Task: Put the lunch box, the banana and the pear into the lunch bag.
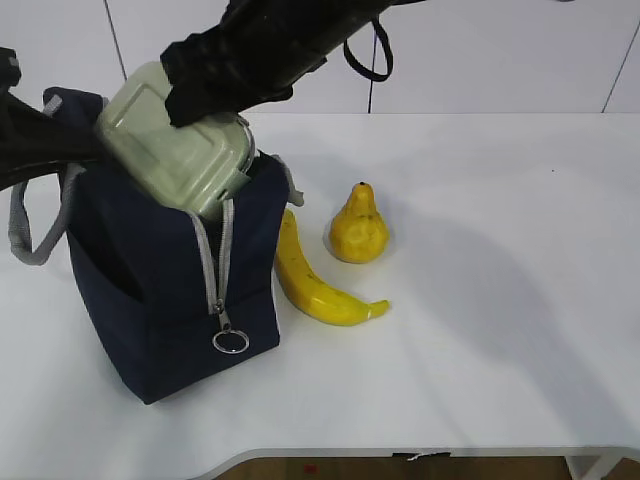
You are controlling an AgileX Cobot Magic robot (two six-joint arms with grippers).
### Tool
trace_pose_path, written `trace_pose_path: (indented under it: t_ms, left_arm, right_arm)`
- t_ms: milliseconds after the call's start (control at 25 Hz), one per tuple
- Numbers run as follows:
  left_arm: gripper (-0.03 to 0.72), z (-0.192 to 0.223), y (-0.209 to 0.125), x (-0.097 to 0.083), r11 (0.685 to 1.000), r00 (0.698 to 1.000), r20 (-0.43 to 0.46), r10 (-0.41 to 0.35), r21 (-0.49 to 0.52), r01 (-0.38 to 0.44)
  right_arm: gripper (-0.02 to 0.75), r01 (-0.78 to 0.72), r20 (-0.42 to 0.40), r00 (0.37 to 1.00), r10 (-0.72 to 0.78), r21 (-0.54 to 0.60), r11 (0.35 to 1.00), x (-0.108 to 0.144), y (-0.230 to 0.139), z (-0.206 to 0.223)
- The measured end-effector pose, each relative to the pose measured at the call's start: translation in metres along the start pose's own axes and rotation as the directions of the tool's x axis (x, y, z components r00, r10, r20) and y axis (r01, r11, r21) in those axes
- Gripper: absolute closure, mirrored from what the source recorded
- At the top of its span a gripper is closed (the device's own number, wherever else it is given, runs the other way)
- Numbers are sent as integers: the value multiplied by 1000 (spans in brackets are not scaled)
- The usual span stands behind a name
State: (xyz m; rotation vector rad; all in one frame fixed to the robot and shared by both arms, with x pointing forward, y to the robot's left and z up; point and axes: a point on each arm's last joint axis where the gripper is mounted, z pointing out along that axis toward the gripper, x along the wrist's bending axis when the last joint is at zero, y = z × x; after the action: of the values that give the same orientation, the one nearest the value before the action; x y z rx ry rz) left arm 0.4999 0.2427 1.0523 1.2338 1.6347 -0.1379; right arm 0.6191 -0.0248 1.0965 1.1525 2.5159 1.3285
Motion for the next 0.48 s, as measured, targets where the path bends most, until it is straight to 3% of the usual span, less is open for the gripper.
trace_pose_path:
  t_ms: [240,480]
  left_arm:
    - [686,0,0,0,1000,1000,1,0,1,0]
    - [686,7,0,6,1000,1000,-9,-22,23,22]
  right_arm:
    - [380,282,25,958,-285,83,956,28,-10,19]
    - [380,342,-17,939,-343,138,930,36,-23,41]
